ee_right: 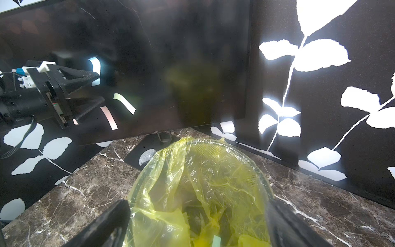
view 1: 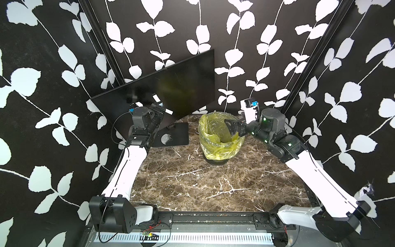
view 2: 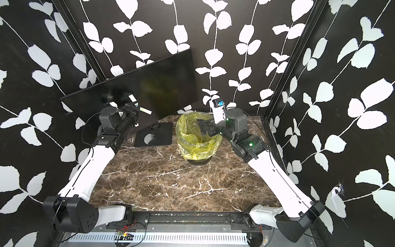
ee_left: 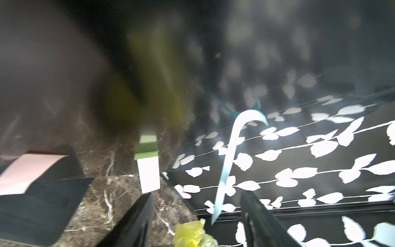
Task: Remove the sticky note from the monitor
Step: Tear off the sticky note from the monitor.
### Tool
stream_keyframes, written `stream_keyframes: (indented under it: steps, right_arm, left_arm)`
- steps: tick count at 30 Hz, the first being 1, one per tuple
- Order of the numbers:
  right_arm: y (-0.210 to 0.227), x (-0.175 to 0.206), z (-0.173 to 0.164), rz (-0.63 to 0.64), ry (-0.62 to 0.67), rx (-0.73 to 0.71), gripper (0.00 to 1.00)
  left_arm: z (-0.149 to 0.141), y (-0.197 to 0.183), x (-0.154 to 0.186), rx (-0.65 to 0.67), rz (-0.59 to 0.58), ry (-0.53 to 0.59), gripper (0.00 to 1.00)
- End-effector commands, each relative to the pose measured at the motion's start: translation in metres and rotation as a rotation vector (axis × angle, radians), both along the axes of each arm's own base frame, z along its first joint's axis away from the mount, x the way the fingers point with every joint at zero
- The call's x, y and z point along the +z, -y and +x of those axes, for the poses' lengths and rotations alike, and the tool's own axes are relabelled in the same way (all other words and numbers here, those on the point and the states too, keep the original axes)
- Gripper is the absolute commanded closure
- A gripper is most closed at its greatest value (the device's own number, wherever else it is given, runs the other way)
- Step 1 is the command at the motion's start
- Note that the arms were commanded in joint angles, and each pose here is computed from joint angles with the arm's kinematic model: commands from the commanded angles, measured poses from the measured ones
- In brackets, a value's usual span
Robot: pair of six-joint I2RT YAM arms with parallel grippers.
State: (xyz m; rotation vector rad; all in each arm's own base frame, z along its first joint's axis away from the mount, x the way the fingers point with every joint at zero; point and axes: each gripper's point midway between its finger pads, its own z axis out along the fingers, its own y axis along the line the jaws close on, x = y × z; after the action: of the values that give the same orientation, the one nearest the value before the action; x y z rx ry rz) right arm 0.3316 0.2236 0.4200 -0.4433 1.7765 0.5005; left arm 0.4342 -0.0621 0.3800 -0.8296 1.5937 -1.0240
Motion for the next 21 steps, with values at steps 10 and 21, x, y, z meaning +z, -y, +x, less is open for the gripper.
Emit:
stream_keyframes:
  steps: [10,21]
  right_arm:
    - [0.0,0.014,-0.001,0.031,0.047,-0.007,0.0]
    - [0.001,0.016,-0.001,0.032,0.05,-0.01,0.0]
  left_arm:
    - [0.006,-0.003,0.038,0.009,-0.033,0.116,0.52]
    - [0.005,0.003,0.048,-0.029,-0.046,0.14,0.98]
